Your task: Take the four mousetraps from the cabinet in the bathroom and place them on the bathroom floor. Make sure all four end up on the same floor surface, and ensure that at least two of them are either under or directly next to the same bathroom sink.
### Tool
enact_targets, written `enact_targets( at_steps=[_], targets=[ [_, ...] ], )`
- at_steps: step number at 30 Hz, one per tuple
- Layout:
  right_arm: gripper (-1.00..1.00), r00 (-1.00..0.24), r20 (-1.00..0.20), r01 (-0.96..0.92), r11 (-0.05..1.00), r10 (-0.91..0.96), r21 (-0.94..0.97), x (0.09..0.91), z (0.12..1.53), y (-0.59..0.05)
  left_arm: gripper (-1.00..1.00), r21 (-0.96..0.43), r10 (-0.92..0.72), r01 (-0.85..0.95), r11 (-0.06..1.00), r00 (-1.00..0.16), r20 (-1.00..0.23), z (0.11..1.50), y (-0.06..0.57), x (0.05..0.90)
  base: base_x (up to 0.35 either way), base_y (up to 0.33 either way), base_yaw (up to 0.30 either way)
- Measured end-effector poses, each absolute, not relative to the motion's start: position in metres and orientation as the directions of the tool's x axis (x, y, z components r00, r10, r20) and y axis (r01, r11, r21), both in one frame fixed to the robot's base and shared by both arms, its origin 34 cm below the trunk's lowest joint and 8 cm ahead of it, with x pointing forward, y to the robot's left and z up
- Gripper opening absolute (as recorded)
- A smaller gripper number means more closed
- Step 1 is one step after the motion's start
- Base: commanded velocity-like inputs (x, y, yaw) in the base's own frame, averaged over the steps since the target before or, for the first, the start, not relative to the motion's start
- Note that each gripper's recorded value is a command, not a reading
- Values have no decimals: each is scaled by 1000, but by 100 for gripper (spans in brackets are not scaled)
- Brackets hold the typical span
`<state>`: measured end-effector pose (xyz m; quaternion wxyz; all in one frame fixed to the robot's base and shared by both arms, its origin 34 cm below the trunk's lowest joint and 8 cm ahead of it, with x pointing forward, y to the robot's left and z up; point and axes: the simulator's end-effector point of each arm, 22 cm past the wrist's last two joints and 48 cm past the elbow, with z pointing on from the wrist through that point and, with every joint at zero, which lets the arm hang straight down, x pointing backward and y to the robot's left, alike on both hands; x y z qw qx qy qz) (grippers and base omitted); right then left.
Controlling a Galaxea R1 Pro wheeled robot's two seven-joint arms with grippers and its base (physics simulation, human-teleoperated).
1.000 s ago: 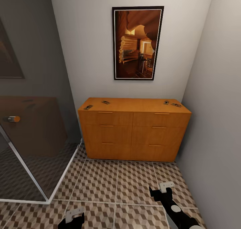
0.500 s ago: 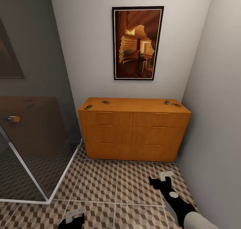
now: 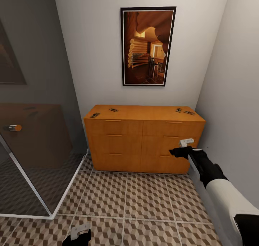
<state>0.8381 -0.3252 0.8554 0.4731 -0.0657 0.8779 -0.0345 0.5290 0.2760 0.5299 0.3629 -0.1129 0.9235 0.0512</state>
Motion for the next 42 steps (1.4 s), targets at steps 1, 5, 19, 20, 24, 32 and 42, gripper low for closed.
enact_targets(
  at_steps=[1, 5, 19, 20, 24, 32, 42],
  targets=[
    [100, -542, -826, -92, 988, -156, -126, 840, 867, -329, 100, 13, -171, -246, 969, -711, -682, 530, 276, 529, 0, 0, 0],
    [100, -532, -824, -120, 981, -194, -153, 844, 912, -346, 100, 13, -171, -246, 969, -711, -682, 530, 276, 529, 0, 0, 0],
    [100, -434, -798, -350, 894, -419, -279, 814, 1029, -363, 100, 13, -171, -246, 969, -711, -682, 530, 276, 529, 0, 0, 0],
    [100, -439, -785, -368, 885, -437, -286, 810, 1028, -364, 100, 13, -171, -246, 969, -711, -682, 530, 276, 529, 0, 0, 0],
    [100, -461, -733, -464, 840, -500, -281, 792, 1020, -363, 100, 13, -171, -246, 969, -711, -682, 530, 276, 529, 0, 0, 0],
    [100, -466, -717, -513, 819, -518, -257, 775, 1023, -379, 100, 13, -171, -246, 969, -711, -682, 530, 276, 529, 0, 0, 0],
    [100, -472, -752, -438, 863, -459, -252, 762, 1046, -440, 100, 13, -171, -245, 969, -711, -682, 530, 276, 529, 0, 0, 0]
  ],
)
